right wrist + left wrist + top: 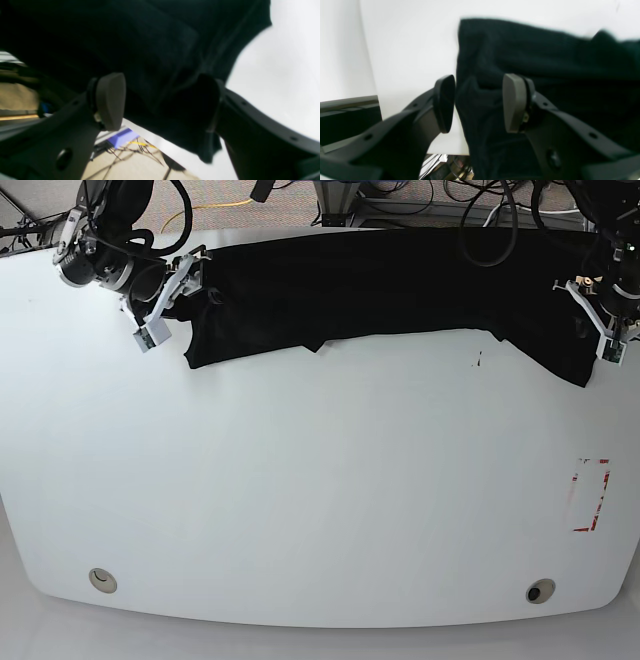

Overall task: Fold the T-shirt properly
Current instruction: 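Hold the folded edge with both grippers and straighten the strip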

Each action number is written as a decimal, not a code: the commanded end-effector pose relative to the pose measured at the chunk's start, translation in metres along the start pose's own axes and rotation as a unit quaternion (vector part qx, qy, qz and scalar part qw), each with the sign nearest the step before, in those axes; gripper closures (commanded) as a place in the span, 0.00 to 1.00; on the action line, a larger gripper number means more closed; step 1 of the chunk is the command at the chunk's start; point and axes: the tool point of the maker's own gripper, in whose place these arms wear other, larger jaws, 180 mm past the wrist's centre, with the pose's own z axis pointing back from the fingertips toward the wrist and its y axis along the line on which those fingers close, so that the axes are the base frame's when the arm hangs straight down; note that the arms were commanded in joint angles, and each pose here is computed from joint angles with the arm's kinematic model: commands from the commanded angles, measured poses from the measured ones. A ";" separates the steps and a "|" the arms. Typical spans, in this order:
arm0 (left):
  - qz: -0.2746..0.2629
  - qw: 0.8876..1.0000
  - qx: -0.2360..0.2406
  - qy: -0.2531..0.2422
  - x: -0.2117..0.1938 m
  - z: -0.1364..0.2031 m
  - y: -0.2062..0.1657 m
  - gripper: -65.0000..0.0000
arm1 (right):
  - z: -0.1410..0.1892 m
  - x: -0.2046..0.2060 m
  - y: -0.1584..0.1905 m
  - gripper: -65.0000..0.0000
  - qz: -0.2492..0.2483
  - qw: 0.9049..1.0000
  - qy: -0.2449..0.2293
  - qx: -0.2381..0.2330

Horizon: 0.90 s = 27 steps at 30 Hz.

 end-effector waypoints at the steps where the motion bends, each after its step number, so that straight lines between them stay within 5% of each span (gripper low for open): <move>1: 0.000 1.000 0.016 -0.003 -0.001 0.008 0.012 0.57 | -0.001 0.019 0.014 0.34 0.002 0.999 -0.045 0.027; 9: -0.005 0.994 0.004 0.113 -0.080 0.012 0.004 0.60 | -0.029 0.012 0.034 0.37 -0.002 0.999 -0.018 0.047; 15: 0.025 0.983 -0.014 0.179 -0.128 -0.001 -0.002 0.69 | -0.047 -0.004 0.042 0.74 0.016 0.999 0.028 0.034; 18: 0.031 0.982 -0.024 0.182 -0.127 -0.016 -0.008 0.69 | -0.053 -0.017 0.030 0.85 0.018 0.998 0.060 0.009; 27: -0.005 0.984 -0.065 0.167 -0.094 -0.055 -0.037 0.69 | -0.059 -0.032 -0.036 0.83 -0.020 0.996 0.075 -0.053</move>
